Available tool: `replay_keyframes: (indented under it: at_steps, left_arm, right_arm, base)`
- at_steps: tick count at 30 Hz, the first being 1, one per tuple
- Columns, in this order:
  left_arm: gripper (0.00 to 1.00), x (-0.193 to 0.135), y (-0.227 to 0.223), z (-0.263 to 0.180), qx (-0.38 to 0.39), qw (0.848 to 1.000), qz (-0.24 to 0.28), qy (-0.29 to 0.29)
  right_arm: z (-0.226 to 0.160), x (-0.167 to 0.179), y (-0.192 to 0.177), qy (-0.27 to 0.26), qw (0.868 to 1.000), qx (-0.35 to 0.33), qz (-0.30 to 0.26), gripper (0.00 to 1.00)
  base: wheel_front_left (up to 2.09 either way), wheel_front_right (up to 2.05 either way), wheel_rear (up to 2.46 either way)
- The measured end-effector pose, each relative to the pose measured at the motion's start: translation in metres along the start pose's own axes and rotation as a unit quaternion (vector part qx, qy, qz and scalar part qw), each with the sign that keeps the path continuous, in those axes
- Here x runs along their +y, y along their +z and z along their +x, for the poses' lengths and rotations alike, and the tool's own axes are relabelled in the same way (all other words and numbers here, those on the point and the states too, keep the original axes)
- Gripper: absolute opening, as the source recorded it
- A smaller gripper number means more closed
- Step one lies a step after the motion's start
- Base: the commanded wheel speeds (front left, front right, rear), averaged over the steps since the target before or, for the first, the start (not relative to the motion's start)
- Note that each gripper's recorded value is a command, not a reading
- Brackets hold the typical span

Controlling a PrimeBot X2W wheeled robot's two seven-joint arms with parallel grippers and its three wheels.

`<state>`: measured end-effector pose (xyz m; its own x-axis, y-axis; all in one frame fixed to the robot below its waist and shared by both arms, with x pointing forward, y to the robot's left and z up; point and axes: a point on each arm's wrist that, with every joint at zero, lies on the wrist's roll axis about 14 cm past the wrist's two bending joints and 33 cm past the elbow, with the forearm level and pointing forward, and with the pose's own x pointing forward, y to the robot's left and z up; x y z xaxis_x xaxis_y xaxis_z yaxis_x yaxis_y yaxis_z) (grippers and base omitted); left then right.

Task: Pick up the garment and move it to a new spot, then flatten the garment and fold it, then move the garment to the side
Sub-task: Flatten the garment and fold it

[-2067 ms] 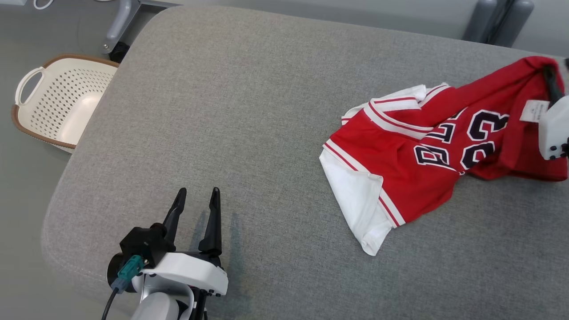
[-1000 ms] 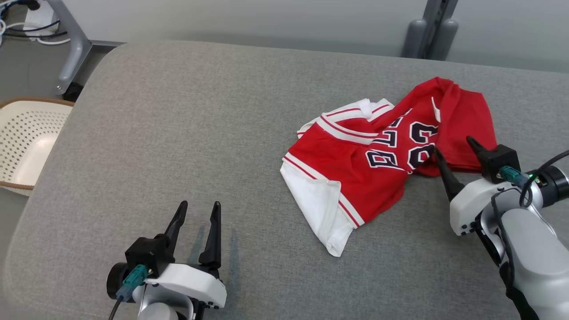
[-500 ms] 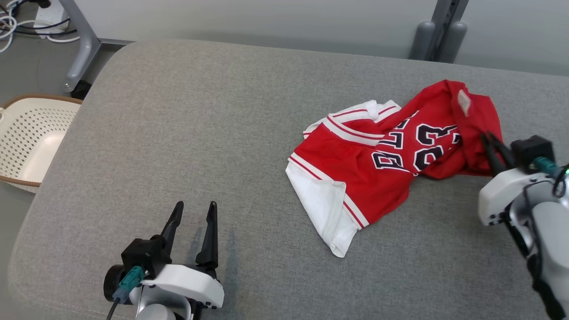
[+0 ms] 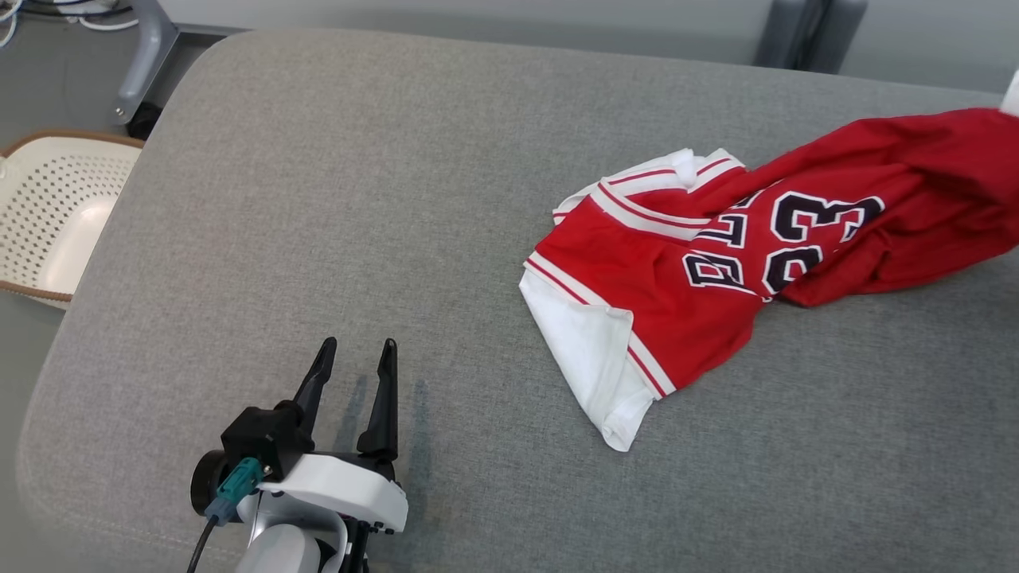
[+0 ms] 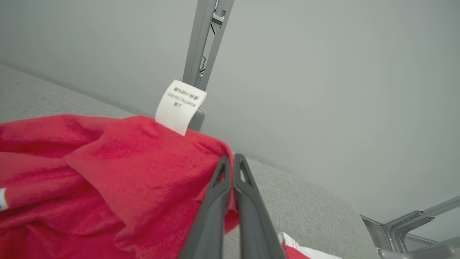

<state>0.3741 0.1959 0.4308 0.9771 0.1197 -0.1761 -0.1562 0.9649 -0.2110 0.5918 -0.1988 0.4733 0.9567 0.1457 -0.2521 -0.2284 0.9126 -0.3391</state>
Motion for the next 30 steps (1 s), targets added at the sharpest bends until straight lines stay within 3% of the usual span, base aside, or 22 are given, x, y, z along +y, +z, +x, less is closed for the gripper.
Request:
replay_keyframes:
  at_steps: [10,11,12,13,14,22,30]
  left_arm:
    - [1.00,0.010,-0.007,0.005,0.012,1.000,0.005,0.014]
    - [1.00,0.010,-0.007,0.006,0.012,1.000,0.006,0.014]
    - [1.00,0.010,-0.007,0.007,0.012,1.000,0.007,0.014]
    - [1.00,0.010,-0.006,0.009,0.011,1.000,0.007,0.014]
    - [1.00,0.009,-0.006,0.010,0.011,1.000,0.007,0.013]
    - [1.00,0.006,-0.006,0.012,0.011,1.000,0.005,0.010]
    - [1.00,-0.008,-0.003,0.015,0.003,1.000,0.006,-0.012]
  right_arm:
    - [0.037,-0.012,0.029,-0.011,0.999,-0.014,-0.030,0.00]
    - [0.040,-0.015,0.034,-0.015,0.999,-0.024,-0.027,0.32]
    - [0.042,-0.020,0.040,-0.023,0.999,-0.036,-0.022,0.83]
    - [0.044,-0.025,0.044,-0.029,0.998,-0.043,-0.020,0.83]
    - [0.046,-0.026,0.043,-0.032,0.998,-0.042,-0.020,1.00]
    - [0.043,0.000,0.037,-0.010,0.999,-0.049,-0.007,1.00]
    - [0.017,0.027,0.023,0.009,0.997,-0.047,0.056,1.00]
  base:
    - [0.00,0.00,0.00]
    - [0.00,0.00,0.00]
    - [0.00,0.00,0.00]
    - [0.00,0.00,0.00]
    - [0.00,0.00,0.00]
    - [0.00,0.00,0.00]
    - [0.00,0.00,0.00]
